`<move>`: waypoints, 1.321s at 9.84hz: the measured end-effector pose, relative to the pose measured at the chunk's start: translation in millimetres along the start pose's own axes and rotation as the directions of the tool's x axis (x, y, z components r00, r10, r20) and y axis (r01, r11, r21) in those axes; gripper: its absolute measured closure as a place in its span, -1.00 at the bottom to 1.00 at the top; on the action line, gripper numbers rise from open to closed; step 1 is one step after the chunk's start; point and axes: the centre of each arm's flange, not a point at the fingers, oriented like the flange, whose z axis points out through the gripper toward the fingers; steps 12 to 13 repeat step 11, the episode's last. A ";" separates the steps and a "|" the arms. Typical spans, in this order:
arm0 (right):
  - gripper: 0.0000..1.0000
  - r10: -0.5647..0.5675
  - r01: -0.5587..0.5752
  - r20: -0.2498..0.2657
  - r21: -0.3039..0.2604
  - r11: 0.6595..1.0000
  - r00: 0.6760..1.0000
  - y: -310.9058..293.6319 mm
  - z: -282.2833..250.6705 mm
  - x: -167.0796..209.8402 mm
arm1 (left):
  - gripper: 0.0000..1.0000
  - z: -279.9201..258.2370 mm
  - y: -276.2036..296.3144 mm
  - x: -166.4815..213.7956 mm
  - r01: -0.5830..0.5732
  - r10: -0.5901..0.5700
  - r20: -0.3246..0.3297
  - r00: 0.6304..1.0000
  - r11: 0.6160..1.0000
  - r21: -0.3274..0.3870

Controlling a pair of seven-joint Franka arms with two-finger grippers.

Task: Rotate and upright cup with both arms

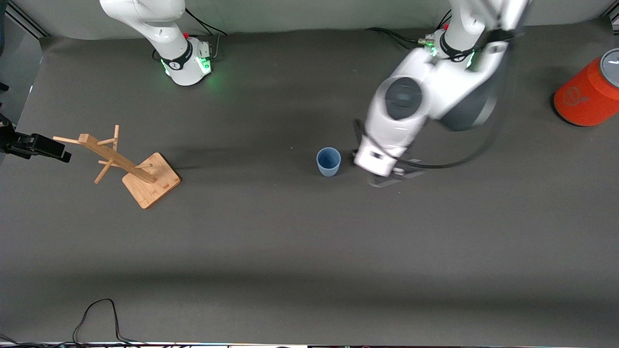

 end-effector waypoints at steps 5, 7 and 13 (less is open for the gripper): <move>-1.00 -0.009 0.009 0.001 0.000 1.000 1.000 -1.3 0.4 -0.1 | -1.00 -58.7 -191.1 75.2 -0.249 0.248 0.020 0.968 0.969 0.013; -1.00 -0.014 0.014 0.002 0.000 1.000 1.000 -3.3 0.7 -0.2 | -1.00 -80.5 -239.7 80.3 -0.318 0.318 -0.005 0.948 0.948 0.006; -1.00 -0.017 0.017 -0.006 0.000 1.000 1.000 -4.6 -2.8 -1.3 | -1.00 -137.4 -325.0 52.6 -0.353 0.352 -0.026 0.936 0.934 -0.058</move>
